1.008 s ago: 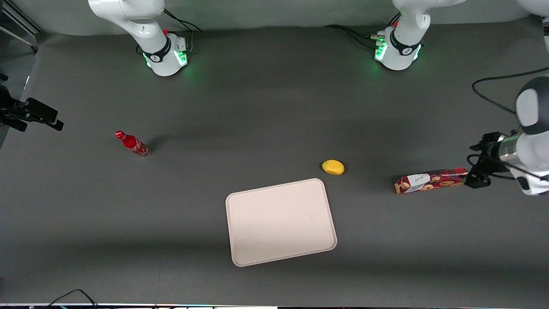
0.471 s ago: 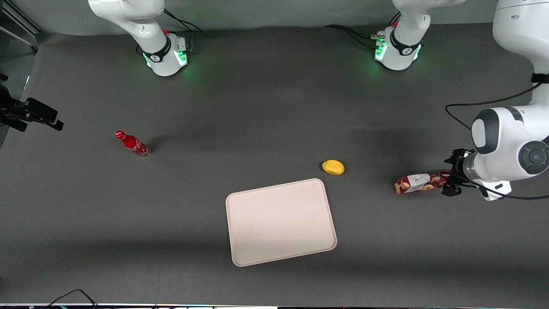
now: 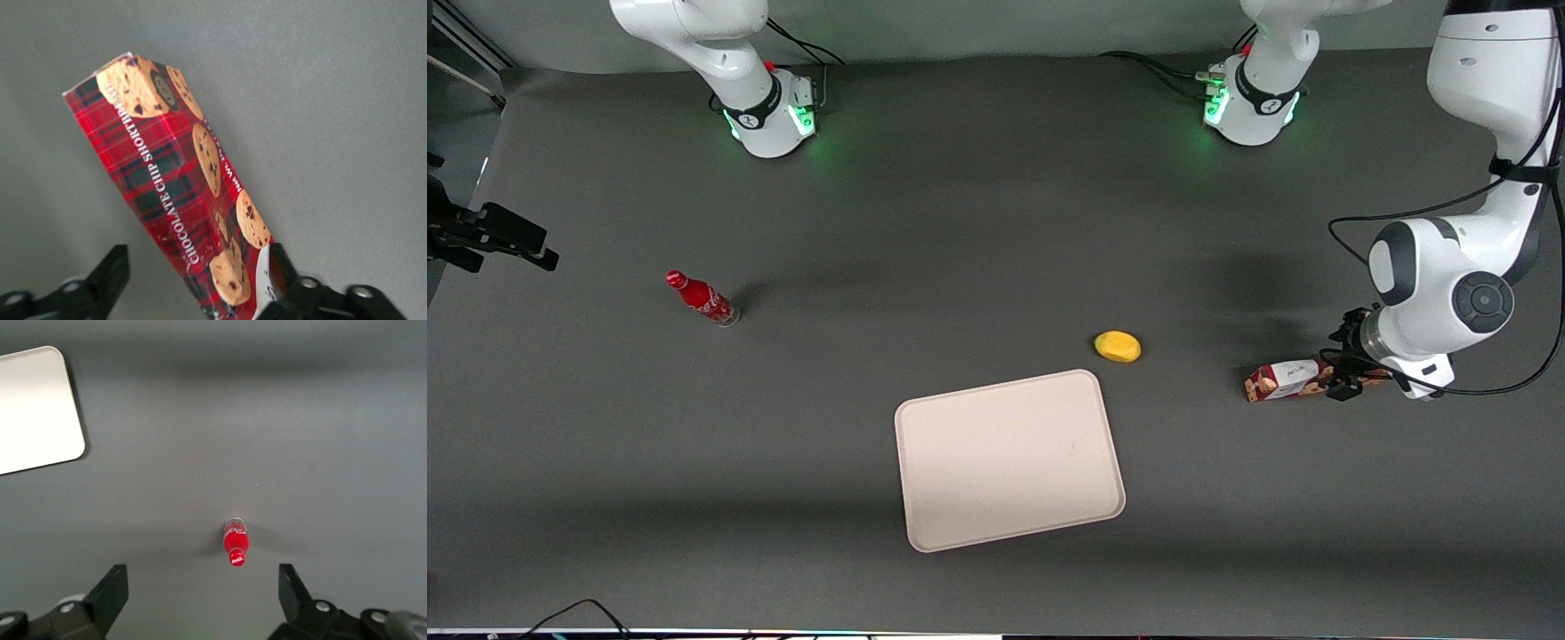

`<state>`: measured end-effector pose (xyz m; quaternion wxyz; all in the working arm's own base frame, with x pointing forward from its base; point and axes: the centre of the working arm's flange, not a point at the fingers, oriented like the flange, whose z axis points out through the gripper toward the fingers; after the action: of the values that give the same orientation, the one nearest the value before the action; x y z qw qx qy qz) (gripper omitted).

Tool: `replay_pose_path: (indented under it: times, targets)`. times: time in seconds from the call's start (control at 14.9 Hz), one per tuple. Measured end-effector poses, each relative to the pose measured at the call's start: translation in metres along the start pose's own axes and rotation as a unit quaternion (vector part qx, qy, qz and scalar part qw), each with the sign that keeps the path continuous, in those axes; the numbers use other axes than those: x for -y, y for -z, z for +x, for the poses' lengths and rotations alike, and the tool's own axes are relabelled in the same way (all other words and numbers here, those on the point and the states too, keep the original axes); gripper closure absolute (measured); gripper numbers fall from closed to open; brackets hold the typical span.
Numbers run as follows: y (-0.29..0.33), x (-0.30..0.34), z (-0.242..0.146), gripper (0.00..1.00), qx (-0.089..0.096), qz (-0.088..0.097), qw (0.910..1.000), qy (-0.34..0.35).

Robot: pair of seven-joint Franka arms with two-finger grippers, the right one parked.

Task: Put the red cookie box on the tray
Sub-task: 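Lower the left gripper onto the red plaid cookie box and close it, then lift the box with the left gripper and carry it over the white tray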

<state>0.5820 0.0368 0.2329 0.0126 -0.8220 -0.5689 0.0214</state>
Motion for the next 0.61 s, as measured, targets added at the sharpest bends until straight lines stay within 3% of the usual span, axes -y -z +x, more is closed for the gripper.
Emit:
replay_pose_path:
  times: [0.27,0.54,0.61]
  targets:
    - [-0.011,0.000,0.005,0.52,-0.010,-0.019,0.9997,0.006]
    - [-0.016,-0.003,0.006,0.88,-0.014,-0.031,0.9994,0.010]
    - [-0.014,-0.004,0.007,0.91,-0.015,-0.033,0.9993,0.010]
